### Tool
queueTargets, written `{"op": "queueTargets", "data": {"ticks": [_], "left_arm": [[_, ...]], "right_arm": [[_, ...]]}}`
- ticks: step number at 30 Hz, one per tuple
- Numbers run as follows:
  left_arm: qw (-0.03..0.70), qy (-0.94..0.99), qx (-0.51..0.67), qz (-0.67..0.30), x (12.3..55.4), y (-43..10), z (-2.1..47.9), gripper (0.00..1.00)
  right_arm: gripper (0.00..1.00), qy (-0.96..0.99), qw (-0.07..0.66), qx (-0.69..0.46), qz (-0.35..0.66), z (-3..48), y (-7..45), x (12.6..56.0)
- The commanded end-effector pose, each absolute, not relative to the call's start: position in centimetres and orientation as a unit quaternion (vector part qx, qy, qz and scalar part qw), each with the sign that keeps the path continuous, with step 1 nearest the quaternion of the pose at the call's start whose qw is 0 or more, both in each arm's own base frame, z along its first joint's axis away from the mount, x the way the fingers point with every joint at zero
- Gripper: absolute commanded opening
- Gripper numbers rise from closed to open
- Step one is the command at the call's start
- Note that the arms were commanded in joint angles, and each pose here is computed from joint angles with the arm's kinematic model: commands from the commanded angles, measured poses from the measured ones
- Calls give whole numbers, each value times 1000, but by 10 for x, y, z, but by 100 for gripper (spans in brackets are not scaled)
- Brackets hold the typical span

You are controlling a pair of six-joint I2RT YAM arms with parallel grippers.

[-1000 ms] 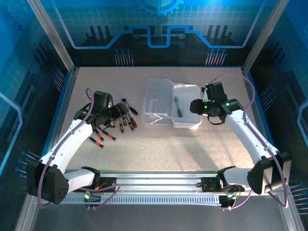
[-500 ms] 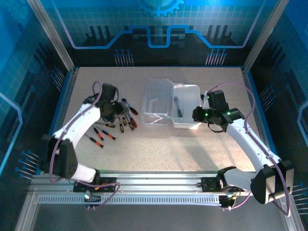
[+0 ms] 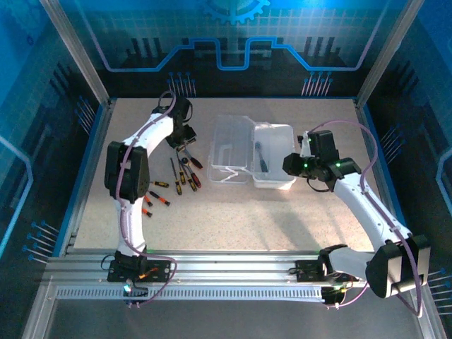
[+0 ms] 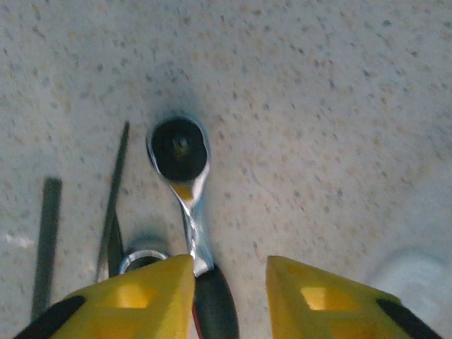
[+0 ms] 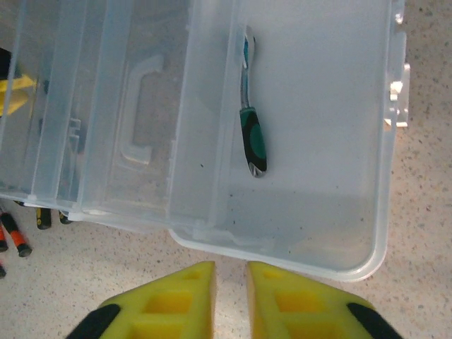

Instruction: Pack the tool kit

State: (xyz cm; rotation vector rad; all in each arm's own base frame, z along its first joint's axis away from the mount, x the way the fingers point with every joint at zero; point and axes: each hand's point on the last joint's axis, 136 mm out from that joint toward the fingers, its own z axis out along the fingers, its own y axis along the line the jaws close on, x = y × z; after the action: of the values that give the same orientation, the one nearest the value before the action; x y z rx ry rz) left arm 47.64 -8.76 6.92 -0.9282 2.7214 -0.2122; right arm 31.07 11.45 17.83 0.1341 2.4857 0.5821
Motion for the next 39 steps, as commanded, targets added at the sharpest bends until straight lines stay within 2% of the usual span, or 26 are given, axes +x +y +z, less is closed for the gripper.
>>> {"op": "queueTargets", "data": {"ticks": [1, 12, 19, 33, 39], "left_arm": [[102, 936, -336, -30, 469, -67, 61, 31], [82, 946, -312, -38, 474, -72, 35, 36], [80, 943, -315, -66, 479, -82, 23, 35], [77, 940, -323, -78, 491, -89, 2, 25], [84, 941, -313, -99, 498, -95, 0, 16]], "right_arm": [[23, 925, 291, 54, 238, 174, 116, 312], [29, 926, 278, 69, 245, 151, 114, 313], [31, 927, 270, 67, 251, 150, 116, 311], [32, 928, 265, 69, 251, 145, 113, 307], [32, 929, 267, 71, 248, 149, 110, 311]]}}
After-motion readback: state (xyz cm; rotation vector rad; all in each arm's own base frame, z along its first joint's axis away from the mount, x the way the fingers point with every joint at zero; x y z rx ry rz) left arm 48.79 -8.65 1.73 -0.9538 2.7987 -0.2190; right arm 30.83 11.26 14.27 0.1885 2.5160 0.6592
